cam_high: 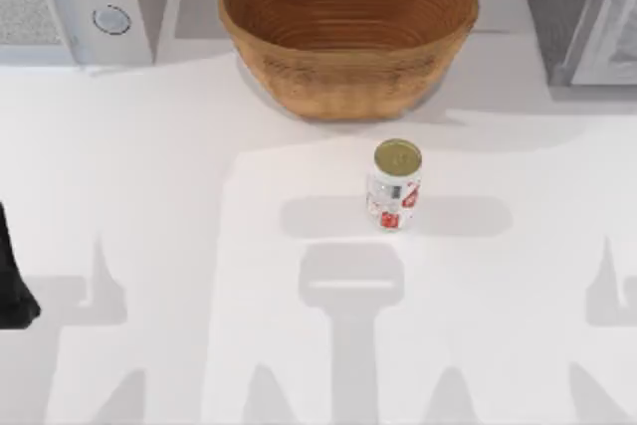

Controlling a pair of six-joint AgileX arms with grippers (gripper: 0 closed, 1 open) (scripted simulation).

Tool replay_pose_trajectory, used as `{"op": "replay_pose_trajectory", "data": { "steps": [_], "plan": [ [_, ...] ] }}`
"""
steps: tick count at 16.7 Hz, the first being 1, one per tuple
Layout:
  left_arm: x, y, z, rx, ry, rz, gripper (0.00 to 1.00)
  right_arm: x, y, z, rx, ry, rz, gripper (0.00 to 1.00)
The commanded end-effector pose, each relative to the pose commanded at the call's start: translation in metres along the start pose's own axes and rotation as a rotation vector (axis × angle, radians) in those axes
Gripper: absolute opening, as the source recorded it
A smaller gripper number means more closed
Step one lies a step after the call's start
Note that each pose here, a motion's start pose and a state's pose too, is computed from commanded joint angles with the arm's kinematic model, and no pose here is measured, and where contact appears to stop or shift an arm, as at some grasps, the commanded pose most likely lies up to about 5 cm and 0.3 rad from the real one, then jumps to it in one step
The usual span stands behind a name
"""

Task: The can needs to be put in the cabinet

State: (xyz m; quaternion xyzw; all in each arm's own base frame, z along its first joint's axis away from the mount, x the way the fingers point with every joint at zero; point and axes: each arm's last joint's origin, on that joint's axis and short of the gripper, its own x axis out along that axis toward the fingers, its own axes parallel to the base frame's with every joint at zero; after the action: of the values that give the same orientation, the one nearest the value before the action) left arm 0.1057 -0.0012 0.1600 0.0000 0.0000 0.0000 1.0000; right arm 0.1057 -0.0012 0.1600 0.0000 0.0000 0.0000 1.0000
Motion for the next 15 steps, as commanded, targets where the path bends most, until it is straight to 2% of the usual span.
{"op": "replay_pose_trajectory", "data": {
  "steps": [3, 5, 7, 11, 15],
  "plan": [
    [0.000, 0.000, 0.000, 0.000, 0.000, 0.000, 1.00, 0.000, 0.000, 0.000, 0.000, 0.000, 0.000, 1.00],
    [0.000, 0.000, 0.000, 0.000, 0.000, 0.000, 1.00, 0.000, 0.000, 0.002, -0.038, -0.004, -0.001, 1.00],
    [0.000, 0.000, 0.000, 0.000, 0.000, 0.000, 1.00, 0.002, 0.001, 0.006, -0.115, -0.010, -0.002, 1.00],
    [0.000, 0.000, 0.000, 0.000, 0.000, 0.000, 1.00, 0.006, 0.005, 0.017, -0.378, -0.022, -0.004, 1.00],
    [0.000, 0.000, 0.000, 0.000, 0.000, 0.000, 1.00, 0.016, 0.011, 0.032, -0.762, -0.036, -0.012, 1.00]
  ]
}}
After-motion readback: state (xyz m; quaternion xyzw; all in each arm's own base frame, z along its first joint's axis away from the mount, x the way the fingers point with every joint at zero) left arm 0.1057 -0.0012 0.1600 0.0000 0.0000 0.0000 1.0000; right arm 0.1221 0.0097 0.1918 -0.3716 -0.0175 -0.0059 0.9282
